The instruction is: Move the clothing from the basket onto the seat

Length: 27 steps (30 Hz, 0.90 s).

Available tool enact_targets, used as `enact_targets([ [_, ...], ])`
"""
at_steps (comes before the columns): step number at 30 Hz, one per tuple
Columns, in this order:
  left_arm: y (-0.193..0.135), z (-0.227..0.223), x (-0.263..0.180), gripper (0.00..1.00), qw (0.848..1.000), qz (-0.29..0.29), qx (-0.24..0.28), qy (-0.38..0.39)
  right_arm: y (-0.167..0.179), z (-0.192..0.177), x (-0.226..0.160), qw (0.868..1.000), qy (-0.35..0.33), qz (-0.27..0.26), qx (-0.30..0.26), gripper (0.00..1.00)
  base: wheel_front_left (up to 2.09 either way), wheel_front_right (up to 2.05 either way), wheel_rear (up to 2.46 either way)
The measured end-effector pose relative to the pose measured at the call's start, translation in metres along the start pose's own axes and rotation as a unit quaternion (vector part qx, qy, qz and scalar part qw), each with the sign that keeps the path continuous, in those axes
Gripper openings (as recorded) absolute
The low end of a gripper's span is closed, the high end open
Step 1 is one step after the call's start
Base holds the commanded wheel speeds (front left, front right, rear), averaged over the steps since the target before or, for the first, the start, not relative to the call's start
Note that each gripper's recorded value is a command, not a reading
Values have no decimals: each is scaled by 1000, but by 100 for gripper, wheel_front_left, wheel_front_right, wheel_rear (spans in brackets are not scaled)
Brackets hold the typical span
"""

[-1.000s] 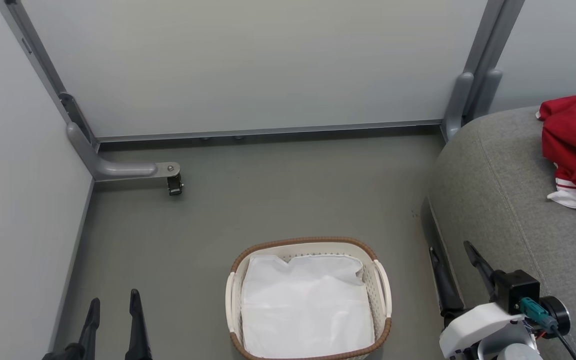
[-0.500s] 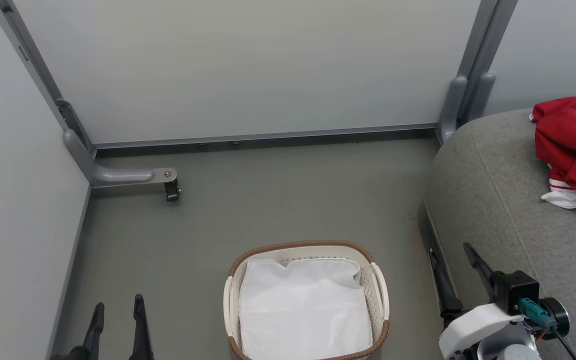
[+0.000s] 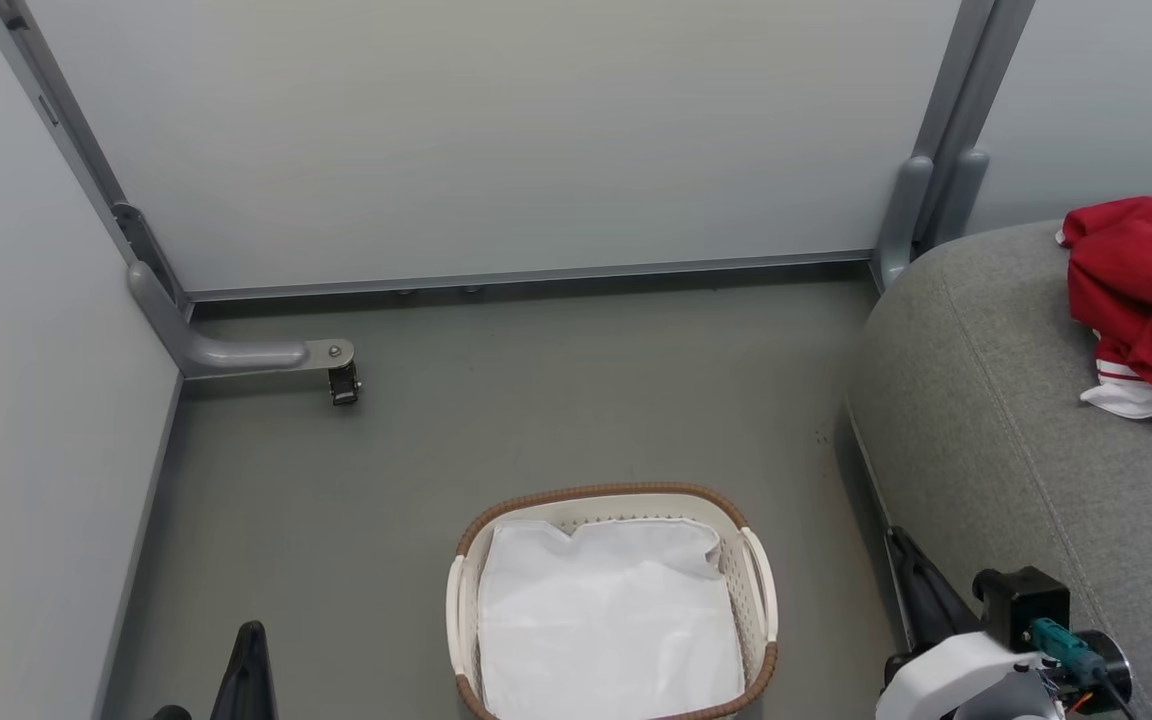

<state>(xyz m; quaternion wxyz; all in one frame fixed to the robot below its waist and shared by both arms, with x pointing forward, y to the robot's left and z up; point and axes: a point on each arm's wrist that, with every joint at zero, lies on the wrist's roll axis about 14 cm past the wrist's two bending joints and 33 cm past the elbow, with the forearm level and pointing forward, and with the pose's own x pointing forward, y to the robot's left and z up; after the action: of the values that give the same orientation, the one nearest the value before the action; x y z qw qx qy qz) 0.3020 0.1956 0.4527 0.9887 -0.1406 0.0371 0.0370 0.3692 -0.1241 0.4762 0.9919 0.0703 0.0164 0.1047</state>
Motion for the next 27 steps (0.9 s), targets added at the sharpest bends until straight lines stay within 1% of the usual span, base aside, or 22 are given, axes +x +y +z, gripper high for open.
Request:
enact_targets([
  [6,6,-4,1,0,999,17,-50,13,-9,-2,-1,998,6,-22,56,0,0,0,0],
  [13,8,0,8,0,994,24,-106,13,-18,0,-1,992,5,-42,120,0,0,0,0],
  [27,10,7,21,0,978,31,-207,13,-31,4,0,970,-2,-70,232,0,0,0,0],
])
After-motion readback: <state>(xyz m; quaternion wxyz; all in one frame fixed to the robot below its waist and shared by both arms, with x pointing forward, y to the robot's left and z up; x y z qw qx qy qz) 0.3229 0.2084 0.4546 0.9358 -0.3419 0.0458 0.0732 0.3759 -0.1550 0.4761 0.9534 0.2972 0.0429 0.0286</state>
